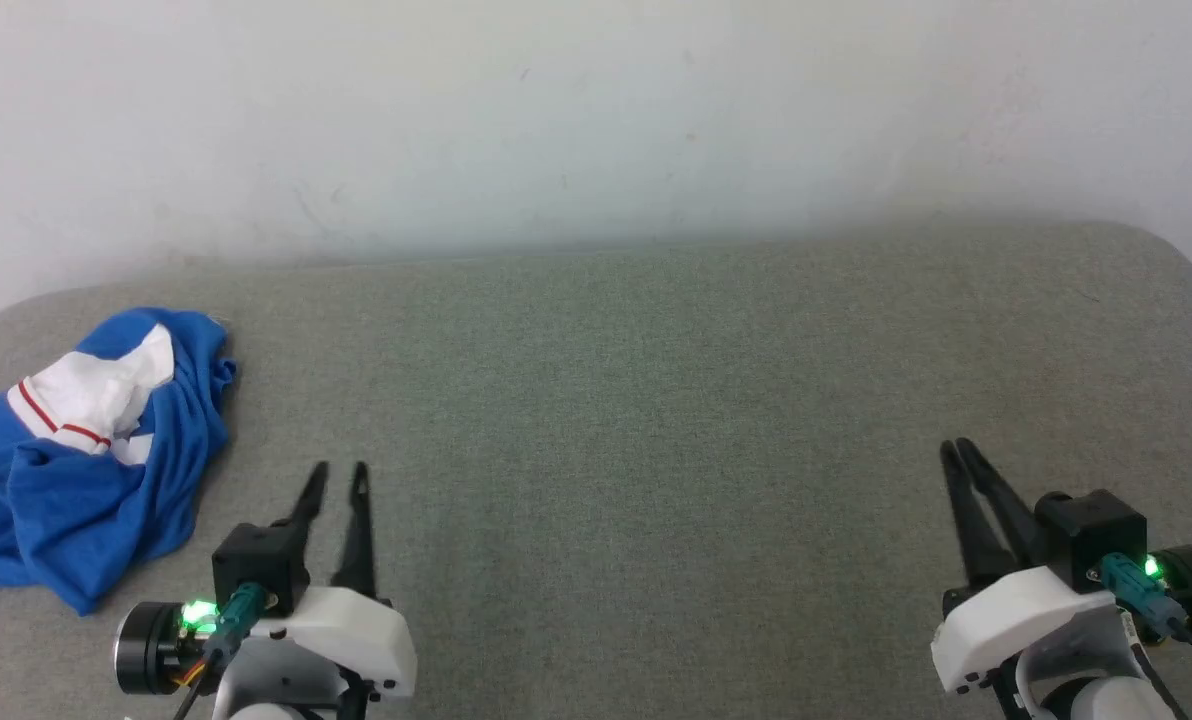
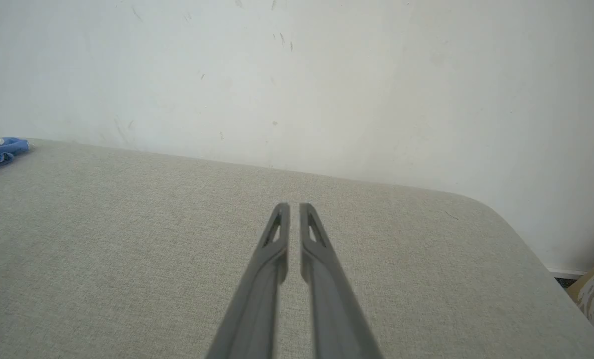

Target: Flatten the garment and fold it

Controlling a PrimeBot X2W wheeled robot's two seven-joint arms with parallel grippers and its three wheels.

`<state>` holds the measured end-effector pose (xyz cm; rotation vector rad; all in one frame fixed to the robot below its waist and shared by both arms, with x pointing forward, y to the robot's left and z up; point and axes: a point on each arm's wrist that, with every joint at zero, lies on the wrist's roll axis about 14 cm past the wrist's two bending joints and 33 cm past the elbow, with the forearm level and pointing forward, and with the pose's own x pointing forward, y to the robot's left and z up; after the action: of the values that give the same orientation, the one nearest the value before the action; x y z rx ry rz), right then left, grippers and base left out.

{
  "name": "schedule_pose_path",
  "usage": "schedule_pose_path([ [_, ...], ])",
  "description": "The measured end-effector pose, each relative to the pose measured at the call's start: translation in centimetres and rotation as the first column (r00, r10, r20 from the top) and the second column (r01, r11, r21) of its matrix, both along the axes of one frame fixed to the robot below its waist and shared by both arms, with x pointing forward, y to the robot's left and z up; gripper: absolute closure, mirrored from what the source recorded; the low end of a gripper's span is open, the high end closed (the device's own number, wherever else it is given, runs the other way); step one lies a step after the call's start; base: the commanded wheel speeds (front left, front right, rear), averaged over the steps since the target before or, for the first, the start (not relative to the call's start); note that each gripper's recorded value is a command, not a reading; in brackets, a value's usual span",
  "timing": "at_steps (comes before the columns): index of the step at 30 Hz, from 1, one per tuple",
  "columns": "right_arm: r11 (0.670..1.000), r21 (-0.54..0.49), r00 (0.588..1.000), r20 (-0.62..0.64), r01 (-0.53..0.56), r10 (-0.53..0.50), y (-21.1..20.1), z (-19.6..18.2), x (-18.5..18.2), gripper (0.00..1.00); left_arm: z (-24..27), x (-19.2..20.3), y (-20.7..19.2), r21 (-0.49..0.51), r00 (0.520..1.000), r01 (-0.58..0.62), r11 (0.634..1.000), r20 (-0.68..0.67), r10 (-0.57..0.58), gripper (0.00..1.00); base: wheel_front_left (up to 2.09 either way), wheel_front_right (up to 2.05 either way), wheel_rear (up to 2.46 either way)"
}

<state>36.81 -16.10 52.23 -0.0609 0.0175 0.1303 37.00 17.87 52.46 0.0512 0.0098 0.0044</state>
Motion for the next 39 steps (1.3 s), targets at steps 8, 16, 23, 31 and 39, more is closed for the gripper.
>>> schedule_pose_path([
  [8, 1.000, 0.005, 1.000, 0.002, 0.006, -0.006, -0.2, 0.0, 0.0, 0.00, 0.2, 0.0, -0.1, 0.000, 1.000, 0.003, 1.000, 0.009, -0.003, 0.00, 0.00, 0.00, 0.00],
  [16, 1.000, 0.020, 1.000, 0.015, 0.018, -0.018, -0.6, 0.1, -0.2, 0.00, 0.5, -0.2, -0.3, 0.000, 1.000, 0.009, 1.000, 0.030, -0.009, 0.00, 0.00, 0.00, 0.00],
  [23, 0.999, 0.032, 0.999, 0.027, 0.024, -0.025, -0.9, 0.2, -0.2, 0.00, 0.9, -0.3, -0.3, 0.000, 0.999, 0.011, 1.000, 0.048, -0.011, 0.00, 0.00, 0.00, 0.00],
  [31, 0.999, 0.037, 0.999, 0.027, 0.022, -0.023, -0.8, 0.0, -0.3, 0.00, 0.9, -0.9, -0.1, -0.001, 0.998, 0.003, 1.000, 0.059, -0.003, 0.00, 0.00, 0.00, 0.00],
  [39, 0.999, 0.039, 0.999, 0.042, 0.006, -0.008, -0.3, 0.4, 0.0, 0.00, 1.2, -1.4, 0.6, -0.005, 0.997, -0.018, 1.000, 0.079, 0.019, 0.00, 0.00, 0.00, 0.00],
])
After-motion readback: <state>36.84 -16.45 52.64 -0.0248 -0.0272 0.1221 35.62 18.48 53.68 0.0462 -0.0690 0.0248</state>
